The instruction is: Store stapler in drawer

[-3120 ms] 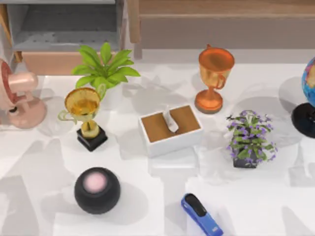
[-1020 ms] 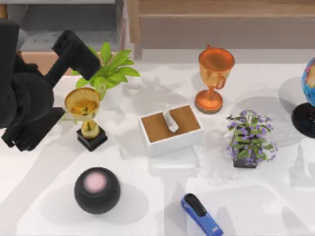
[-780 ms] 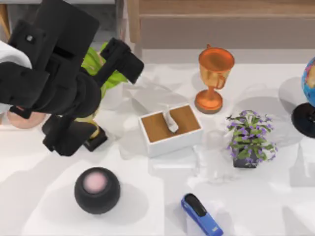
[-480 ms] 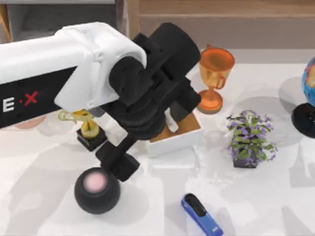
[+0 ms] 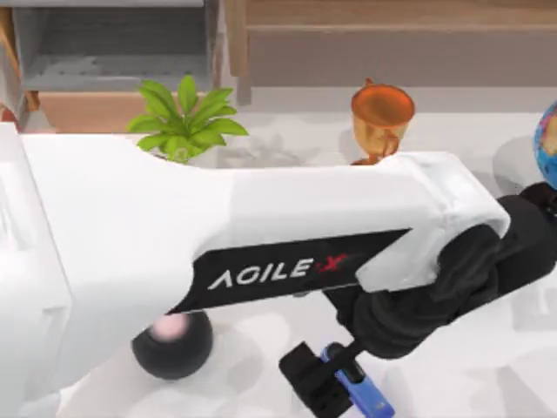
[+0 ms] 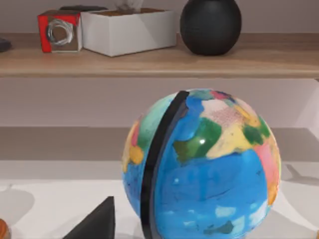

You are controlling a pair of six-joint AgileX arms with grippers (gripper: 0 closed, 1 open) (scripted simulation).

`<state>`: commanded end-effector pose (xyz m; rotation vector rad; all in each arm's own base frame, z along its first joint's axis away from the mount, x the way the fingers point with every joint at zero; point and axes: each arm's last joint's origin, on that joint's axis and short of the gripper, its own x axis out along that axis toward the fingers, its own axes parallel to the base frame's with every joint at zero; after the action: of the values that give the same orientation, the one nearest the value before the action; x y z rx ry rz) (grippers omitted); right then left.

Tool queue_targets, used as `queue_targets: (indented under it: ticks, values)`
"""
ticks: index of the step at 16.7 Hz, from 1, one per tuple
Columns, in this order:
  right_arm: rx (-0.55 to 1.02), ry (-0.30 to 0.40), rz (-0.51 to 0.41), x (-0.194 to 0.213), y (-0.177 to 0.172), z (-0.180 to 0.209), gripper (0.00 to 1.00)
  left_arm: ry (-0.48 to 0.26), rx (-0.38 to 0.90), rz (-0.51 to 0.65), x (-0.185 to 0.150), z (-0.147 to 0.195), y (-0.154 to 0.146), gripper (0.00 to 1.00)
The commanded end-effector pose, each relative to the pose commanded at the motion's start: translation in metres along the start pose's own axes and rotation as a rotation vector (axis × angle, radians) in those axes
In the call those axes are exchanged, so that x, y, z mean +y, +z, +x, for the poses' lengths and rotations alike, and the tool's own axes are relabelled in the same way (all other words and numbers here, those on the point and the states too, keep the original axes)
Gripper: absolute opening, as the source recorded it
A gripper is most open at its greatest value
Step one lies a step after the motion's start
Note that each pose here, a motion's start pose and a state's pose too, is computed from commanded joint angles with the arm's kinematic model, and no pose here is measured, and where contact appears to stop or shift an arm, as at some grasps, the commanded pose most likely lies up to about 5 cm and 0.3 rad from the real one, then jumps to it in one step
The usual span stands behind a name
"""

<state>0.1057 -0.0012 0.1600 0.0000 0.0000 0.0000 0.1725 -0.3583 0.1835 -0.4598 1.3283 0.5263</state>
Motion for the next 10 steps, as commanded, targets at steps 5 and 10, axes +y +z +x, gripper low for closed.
queue_targets:
  ticks: [5, 10]
  values:
    - [0.000, 0.000, 0.000, 0.0000, 0.0000, 0.0000, 1.00, 0.018, -0.015, 0.014, -0.0019, 0.0025, -0.0120, 1.00]
    - [0.000, 0.000, 0.000, 0.0000, 0.0000, 0.0000, 1.00, 0.018, -0.014, 0.013, -0.0019, 0.0039, -0.0112, 1.00]
